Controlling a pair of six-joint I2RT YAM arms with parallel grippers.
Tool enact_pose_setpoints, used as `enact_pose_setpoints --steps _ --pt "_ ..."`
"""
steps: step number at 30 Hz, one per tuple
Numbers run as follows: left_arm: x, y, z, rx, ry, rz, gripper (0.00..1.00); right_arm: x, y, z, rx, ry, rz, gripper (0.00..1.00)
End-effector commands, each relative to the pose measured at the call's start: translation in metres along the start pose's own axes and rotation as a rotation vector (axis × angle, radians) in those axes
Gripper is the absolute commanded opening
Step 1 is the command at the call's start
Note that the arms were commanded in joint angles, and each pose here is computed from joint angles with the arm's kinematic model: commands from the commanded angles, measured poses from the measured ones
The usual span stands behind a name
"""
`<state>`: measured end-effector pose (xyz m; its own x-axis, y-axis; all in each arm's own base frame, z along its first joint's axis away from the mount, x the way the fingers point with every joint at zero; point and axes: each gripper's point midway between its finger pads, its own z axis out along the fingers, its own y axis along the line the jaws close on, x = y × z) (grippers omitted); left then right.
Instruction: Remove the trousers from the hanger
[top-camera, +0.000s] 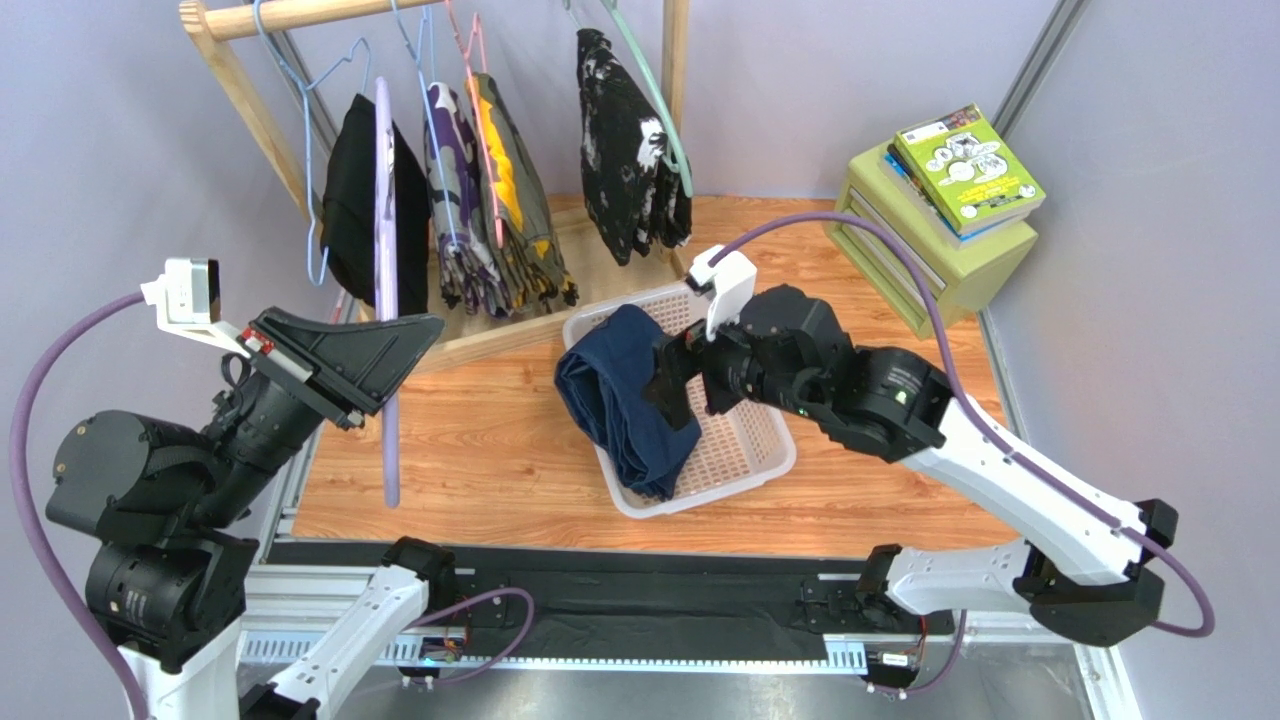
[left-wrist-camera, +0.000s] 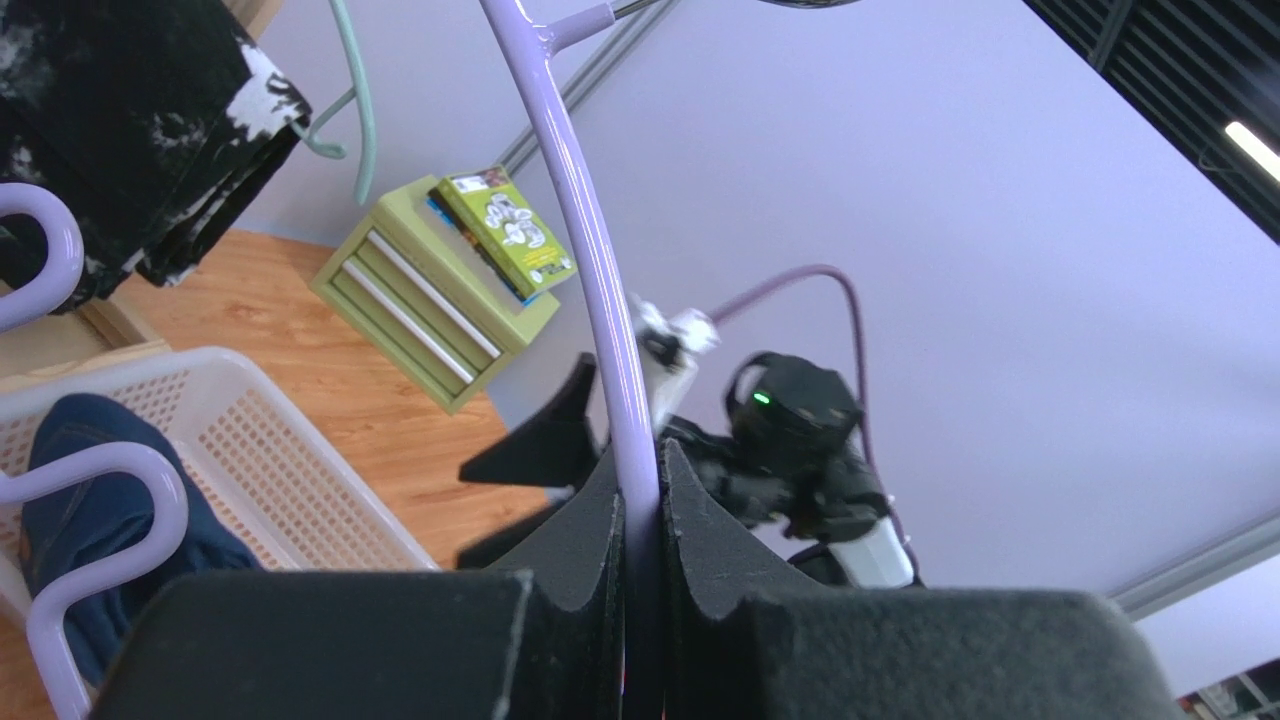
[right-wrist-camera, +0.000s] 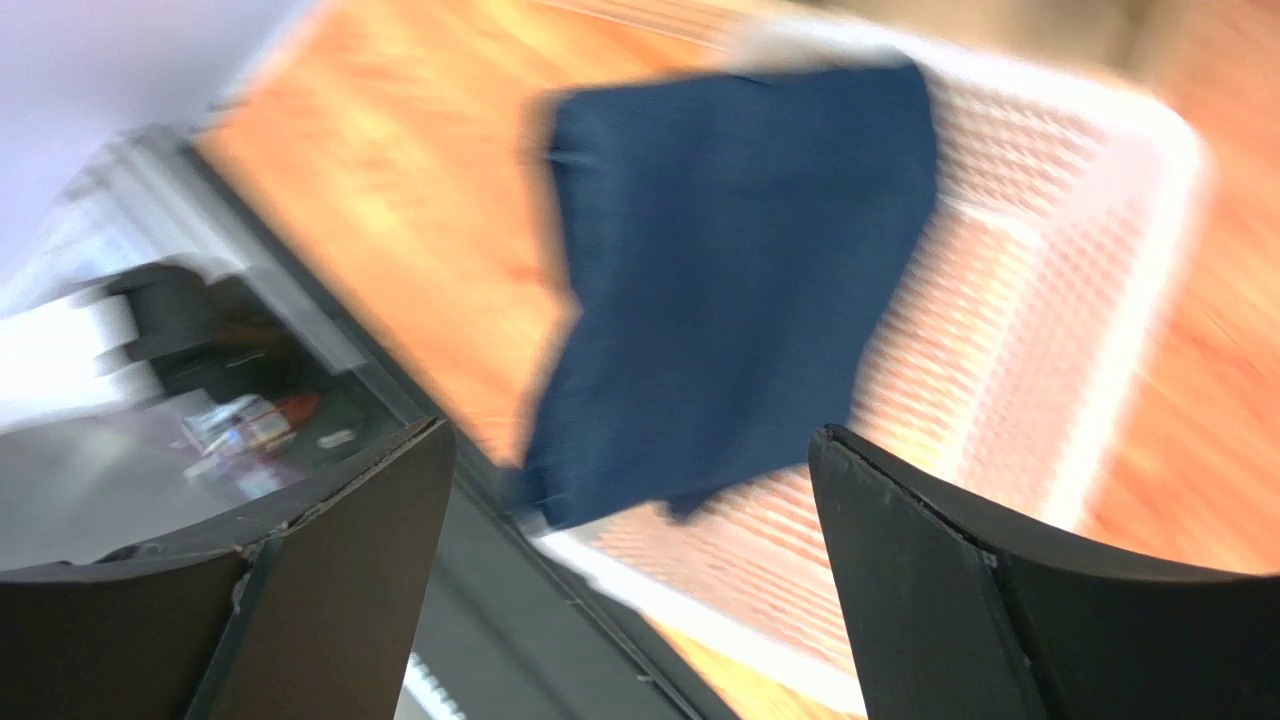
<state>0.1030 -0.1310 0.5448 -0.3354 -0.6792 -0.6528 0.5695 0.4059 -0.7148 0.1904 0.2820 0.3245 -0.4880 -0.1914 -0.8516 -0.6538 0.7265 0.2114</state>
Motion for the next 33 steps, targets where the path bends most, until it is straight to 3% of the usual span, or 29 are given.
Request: enact_pose_setpoints --steps 1,5,12,16,17,19,22,23,33 --pt "-0.022 -0.012 0.01 0.04 -0.08 0.046 0.0 -0.044 0.077 -0.034 -0.208 -0.147 -0.109 0.94" --pt "-0.034 0.004 0.013 -0.033 -0.153 0.061 0.0 -0.076 0.149 -0.054 -0.375 -0.281 -0.158 0.94" --pt "-0.045 0.026 0.002 -0.127 -0.257 0.069 0.0 -0.125 0.226 -0.064 -0.587 -0.483 -0.084 0.87" --pt "-0.052 0.035 -0.005 -0.172 -0.316 0.081 0.0 -0.131 0.248 -0.035 -0.566 -0.467 -0.059 0.82" --pt "-0.055 0.035 -0.007 -0.179 -0.327 0.092 0.0 -0.141 0.252 -0.041 -0.578 -0.487 -0.051 0.74" --pt "-0.055 0.034 -0.01 -0.183 -0.329 0.109 0.0 -0.138 0.262 -0.029 -0.587 -0.468 -0.051 0.75" --pt "-0.056 0.033 -0.011 -0.183 -0.33 0.14 0.0 -0.137 0.269 -0.019 -0.582 -0.438 -0.057 0.53" --pt "-0.056 0.033 -0.009 -0.184 -0.324 0.152 0.0 -0.145 0.27 -0.023 -0.585 -0.448 -0.047 0.51" --pt "-0.05 0.03 -0.01 -0.156 -0.289 0.217 0.0 -0.123 0.305 -0.003 -0.698 -0.334 -0.02 0.58"
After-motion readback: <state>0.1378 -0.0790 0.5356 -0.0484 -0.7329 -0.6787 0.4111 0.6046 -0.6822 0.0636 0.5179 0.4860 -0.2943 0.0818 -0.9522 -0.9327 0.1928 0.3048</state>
